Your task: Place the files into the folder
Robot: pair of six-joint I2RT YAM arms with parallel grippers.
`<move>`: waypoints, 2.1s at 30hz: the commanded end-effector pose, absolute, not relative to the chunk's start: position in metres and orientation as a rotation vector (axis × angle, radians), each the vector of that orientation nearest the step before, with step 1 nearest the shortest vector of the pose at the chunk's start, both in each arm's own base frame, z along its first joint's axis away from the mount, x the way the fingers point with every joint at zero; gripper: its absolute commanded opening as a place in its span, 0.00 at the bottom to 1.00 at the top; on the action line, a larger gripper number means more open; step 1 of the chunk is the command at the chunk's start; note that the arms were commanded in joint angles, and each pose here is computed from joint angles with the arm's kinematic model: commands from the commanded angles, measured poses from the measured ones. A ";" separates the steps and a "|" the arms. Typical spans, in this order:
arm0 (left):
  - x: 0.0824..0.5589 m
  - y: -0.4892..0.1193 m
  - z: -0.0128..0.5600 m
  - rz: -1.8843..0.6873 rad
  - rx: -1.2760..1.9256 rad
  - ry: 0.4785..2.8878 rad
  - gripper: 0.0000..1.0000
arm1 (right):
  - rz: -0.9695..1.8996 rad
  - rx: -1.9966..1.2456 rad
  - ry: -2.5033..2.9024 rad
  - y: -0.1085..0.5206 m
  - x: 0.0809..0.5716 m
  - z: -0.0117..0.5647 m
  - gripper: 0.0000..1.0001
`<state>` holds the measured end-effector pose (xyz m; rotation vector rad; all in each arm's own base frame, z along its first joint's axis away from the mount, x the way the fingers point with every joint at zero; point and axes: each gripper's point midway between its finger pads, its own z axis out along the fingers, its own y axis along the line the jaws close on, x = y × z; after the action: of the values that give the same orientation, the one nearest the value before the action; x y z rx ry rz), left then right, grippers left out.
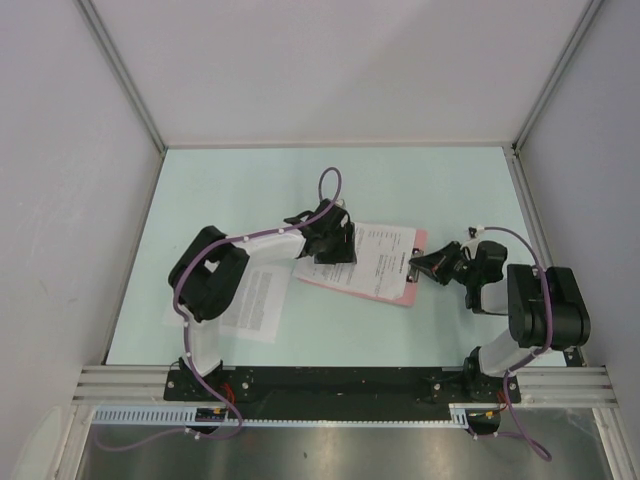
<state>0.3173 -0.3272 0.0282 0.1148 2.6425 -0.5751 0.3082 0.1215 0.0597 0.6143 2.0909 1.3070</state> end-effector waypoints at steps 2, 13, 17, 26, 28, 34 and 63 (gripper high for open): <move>0.289 -0.331 -0.004 -0.581 0.161 2.779 0.66 | 1.552 0.497 1.964 0.138 0.295 0.092 0.00; 0.280 -0.353 -0.007 -0.650 0.217 2.795 0.66 | 1.660 0.520 1.875 0.138 0.293 0.088 0.00; 0.272 -0.365 -0.008 -0.667 0.251 2.797 0.66 | 1.637 0.524 1.869 0.136 0.292 0.087 0.00; 0.283 -0.368 0.047 -0.664 0.302 2.660 0.71 | 1.602 0.559 1.890 0.127 0.288 0.072 0.00; 0.288 -0.365 0.062 -0.641 0.313 2.629 0.72 | 1.589 0.561 1.883 0.124 0.288 0.072 0.00; 0.295 -0.365 0.098 -0.662 0.368 2.551 0.79 | 1.584 0.562 1.876 0.119 0.287 0.074 0.00; 0.344 -0.219 0.095 -0.269 0.179 2.610 0.99 | 1.562 0.500 1.908 0.120 0.290 0.073 0.00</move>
<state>0.3521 -0.2169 0.1254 0.1277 2.5285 -0.3047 0.2808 0.1195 0.0437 0.7315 2.0160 1.5703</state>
